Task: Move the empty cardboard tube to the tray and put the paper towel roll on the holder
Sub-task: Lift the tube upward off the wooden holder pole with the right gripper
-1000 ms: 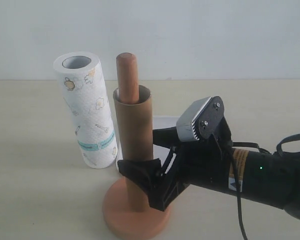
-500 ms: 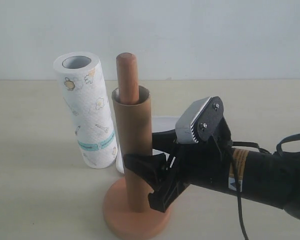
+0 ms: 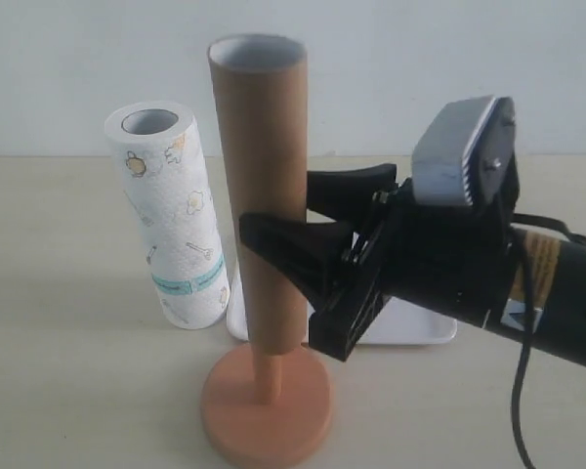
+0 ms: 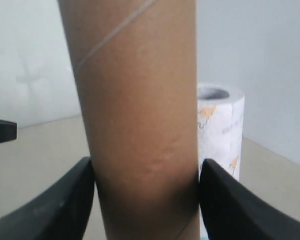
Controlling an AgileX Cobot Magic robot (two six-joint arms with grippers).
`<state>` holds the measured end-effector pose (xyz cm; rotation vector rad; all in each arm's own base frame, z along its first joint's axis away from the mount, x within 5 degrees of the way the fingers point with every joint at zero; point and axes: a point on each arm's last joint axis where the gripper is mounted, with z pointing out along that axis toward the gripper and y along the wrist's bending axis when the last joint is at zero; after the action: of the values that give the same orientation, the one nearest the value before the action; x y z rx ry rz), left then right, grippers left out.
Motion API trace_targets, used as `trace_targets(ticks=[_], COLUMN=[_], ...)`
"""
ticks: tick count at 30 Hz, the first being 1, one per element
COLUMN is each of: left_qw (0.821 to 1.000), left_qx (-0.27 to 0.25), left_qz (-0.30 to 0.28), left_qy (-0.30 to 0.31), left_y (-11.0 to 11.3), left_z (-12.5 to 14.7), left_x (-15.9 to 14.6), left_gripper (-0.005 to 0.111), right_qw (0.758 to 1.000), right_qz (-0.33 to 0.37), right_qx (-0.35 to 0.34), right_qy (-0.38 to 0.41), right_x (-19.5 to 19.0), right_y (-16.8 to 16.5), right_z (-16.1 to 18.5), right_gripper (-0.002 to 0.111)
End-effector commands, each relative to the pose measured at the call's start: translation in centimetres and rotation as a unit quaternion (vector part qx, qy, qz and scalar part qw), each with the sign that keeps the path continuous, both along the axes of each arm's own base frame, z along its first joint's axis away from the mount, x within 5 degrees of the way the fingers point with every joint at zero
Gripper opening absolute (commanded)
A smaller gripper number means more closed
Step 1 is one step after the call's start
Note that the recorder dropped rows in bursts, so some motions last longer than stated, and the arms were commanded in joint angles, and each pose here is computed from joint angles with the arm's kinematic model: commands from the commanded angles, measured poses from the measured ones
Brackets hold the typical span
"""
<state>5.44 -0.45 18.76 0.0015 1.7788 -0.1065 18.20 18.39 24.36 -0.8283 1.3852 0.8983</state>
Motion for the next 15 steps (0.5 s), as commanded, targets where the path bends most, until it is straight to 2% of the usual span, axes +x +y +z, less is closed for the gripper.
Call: trace_targets(ticks=[1, 4, 11, 15], left_qw=[1.000, 1.000, 1.000, 1.000], left_qx=[0.002, 0.002, 0.002, 0.002], left_qz=[-0.001, -0.001, -0.001, -0.001], left_qy=[0.000, 0.000, 0.000, 0.000], left_y=[0.0, 0.0, 0.0, 0.0], left_z=[-0.1, -0.1, -0.1, -0.1], left_x=[0.0, 0.0, 0.0, 0.0], left_gripper=[0.004, 0.004, 0.004, 0.004], right_qw=[0.999, 0.998, 0.986, 0.983], right_qz=[-0.016, -0.030, -0.029, -0.066], right_qx=[0.012, 0.019, 0.122, 0.117], right_qy=[-0.032, -0.042, -0.109, -0.127], right_x=[-0.8, -1.2, -3.6, -3.9], right_y=[-0.9, -1.5, -3.3, -4.2], right_z=[2.7, 4.5, 11.9, 14.8], right_gripper=[0.000, 0.000, 0.000, 0.000])
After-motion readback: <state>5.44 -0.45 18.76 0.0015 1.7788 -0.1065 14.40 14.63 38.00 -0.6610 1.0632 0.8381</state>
